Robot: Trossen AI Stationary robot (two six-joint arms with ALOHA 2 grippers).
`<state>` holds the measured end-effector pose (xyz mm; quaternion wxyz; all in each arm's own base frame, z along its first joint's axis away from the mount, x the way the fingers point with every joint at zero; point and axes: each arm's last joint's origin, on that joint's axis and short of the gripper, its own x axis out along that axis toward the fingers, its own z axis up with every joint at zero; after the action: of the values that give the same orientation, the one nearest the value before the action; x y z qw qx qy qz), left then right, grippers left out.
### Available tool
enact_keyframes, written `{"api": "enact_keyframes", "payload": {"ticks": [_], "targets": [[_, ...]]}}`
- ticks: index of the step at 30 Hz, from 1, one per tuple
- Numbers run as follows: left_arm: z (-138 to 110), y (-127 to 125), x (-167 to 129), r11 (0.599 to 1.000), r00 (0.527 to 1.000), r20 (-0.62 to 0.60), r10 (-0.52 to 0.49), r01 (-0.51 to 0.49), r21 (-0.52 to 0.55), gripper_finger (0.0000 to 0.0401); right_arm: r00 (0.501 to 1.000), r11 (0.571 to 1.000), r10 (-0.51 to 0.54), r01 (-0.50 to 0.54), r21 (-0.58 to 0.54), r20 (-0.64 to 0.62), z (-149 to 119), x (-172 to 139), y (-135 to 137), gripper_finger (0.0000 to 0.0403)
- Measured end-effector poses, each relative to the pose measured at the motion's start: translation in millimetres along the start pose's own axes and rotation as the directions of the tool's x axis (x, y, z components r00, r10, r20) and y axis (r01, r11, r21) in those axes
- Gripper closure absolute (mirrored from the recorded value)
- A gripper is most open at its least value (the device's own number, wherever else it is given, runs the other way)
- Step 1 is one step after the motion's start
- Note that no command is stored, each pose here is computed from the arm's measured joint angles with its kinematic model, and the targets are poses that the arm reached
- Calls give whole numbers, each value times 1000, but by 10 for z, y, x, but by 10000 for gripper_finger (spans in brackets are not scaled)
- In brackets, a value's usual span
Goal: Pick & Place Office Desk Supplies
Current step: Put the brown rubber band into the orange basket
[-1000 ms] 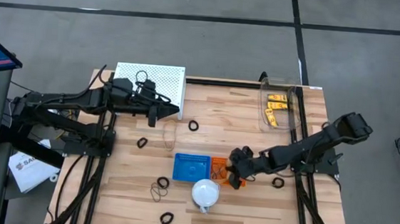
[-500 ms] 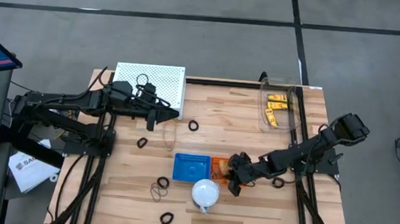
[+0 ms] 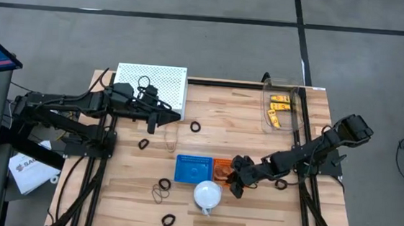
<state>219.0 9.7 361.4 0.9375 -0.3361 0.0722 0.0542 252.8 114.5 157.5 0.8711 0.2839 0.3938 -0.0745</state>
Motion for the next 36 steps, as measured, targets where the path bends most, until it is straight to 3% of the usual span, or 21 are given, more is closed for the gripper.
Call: {"api": "enact_keyframes", "payload": {"ticks": [5,14,18,20,23,25,29,36], "targets": [[0,0,0,1000,1000,0,0,0,0,344,998,999,-22,20,48,52,41,-37,-6,288],[-7,7,0,999,1000,-7,8,-7,38,344,959,990,-57,19,140,276,521,-366,-193,279],[-127,112,-15,991,984,-124,126,-118,69,344,927,991,-65,16,135,370,742,-580,-323,279],[-236,170,-45,979,954,-226,198,-182,90,344,909,991,-66,10,137,412,821,-691,-374,279],[-454,215,-112,951,869,-389,306,-263,159,339,881,990,-62,-4,139,468,907,-855,-432,280],[-628,233,-109,941,827,-450,336,-271,205,333,864,990,-60,-13,141,500,950,-948,-463,280],[-892,284,1,923,800,-483,357,-220,317,318,833,989,-61,-24,146,550,1011,-1100,-522,280],[-1156,623,415,807,639,-546,542,-216,549,297,796,985,-61,-51,167,603,1058,-1277,-585,280]]}}
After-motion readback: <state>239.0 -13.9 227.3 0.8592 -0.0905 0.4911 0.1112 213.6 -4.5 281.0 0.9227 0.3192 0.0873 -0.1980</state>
